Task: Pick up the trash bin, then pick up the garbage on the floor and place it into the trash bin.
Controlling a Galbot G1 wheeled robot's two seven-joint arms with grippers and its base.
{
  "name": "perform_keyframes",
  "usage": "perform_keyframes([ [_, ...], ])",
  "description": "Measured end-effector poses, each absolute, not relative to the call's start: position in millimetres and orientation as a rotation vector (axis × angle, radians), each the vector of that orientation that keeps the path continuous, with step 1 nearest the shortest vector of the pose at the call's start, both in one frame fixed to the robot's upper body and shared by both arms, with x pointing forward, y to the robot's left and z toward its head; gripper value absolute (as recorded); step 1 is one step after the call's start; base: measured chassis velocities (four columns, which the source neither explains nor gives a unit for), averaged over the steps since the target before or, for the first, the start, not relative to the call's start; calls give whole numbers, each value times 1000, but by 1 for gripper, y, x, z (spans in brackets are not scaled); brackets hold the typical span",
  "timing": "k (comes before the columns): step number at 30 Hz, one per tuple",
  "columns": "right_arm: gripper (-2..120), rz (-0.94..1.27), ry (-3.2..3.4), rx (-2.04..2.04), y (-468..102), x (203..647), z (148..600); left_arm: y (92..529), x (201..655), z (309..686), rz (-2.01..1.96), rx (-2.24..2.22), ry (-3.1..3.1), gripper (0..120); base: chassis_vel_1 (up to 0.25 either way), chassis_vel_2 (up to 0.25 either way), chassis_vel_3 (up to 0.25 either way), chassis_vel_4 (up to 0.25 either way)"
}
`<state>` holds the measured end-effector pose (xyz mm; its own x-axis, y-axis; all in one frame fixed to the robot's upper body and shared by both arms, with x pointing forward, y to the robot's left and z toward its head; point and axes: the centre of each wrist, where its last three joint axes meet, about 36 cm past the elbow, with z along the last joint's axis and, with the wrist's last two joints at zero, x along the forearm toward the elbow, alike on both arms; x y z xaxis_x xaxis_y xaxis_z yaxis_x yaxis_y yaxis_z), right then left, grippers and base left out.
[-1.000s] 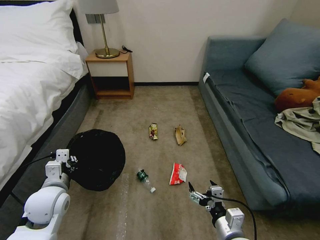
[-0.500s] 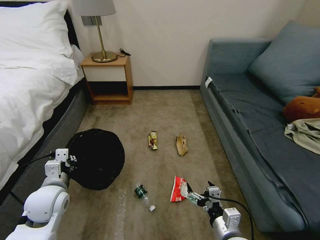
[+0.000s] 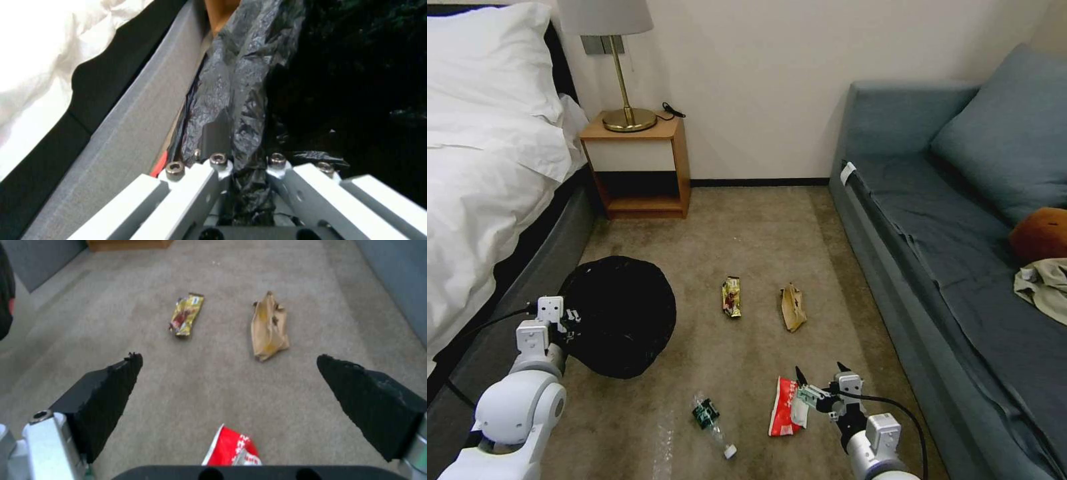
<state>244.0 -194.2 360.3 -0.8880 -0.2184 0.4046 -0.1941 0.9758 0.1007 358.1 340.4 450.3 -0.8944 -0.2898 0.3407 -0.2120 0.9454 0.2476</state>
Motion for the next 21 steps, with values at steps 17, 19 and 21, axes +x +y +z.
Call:
perform_keyframes([
  [17,100,-30,-2517,504,-200,306,342,341,359,445,-356,341,-2723,1,0,0,0,0],
  [19,100,-41,-2481,555,-197,318,338,340,357,444,-367,342,-2719,1,0,0,0,0],
  [21,100,-42,-2469,573,-197,322,336,340,357,443,-373,343,-2716,1,0,0,0,0],
])
